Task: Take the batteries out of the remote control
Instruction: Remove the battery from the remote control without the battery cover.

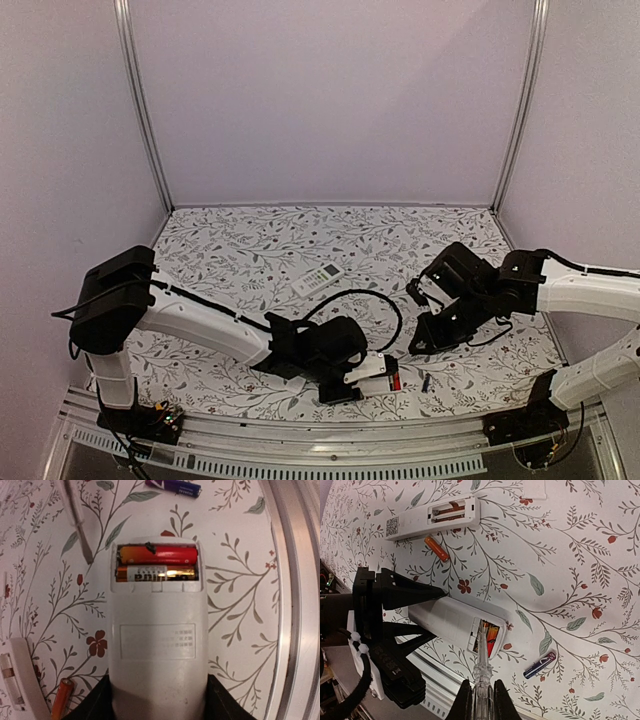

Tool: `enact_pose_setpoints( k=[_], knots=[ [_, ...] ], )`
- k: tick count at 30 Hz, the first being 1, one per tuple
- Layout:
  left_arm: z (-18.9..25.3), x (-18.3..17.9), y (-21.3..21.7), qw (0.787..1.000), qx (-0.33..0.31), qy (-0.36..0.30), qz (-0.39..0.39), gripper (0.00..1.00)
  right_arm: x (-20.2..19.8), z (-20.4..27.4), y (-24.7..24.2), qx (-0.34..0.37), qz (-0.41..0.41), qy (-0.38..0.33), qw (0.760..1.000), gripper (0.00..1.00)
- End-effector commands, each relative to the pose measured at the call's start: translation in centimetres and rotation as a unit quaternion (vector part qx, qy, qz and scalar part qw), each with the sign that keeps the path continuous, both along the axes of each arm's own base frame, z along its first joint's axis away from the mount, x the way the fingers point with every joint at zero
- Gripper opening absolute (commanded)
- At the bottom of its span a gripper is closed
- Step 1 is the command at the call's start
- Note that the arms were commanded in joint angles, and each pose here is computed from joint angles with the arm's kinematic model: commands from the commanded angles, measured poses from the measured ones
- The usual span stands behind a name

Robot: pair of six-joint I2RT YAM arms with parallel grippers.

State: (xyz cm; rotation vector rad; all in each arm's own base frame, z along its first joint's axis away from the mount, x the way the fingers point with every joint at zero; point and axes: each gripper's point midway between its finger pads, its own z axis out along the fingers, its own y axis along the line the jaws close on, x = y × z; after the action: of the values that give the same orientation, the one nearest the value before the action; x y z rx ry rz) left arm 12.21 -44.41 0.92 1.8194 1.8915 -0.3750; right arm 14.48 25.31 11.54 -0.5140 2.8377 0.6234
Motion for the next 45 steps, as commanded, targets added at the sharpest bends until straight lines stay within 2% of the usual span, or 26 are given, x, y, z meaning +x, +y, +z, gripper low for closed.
enact_pose_setpoints(
  k=[1,21,31,36,45],
  knots=[
    [-7.5,-0.6,8.1,0.985,0.171,0.024,0.011,0.29,0.1,-0.7,-0.1,-0.008,0.004,-0.006,1.0,0.0],
    [-7.6,-0.6,8.2,0.985,0.172,0.024,0.01,0.29,-0.6,-2.6,-1.2,-0.038,0.004,0.013,0.999,0.0],
    [-7.8,-0.5,8.3,0.984,0.175,0.023,0.011,0.29,-3.2,-2.6,-1.1,-0.023,0.028,0.07,0.997,0.0],
    [-7.9,-0.3,8.5,0.984,0.178,0.025,0.015,0.28,-4.6,-3.1,-2.0,-0.048,0.038,0.093,0.994,0.0],
    [-8.1,0.2,8.7,0.983,0.181,0.027,0.022,0.28,-5.1,-2.3,-2.8,-0.061,0.026,0.099,0.993,0.0]
  ],
)
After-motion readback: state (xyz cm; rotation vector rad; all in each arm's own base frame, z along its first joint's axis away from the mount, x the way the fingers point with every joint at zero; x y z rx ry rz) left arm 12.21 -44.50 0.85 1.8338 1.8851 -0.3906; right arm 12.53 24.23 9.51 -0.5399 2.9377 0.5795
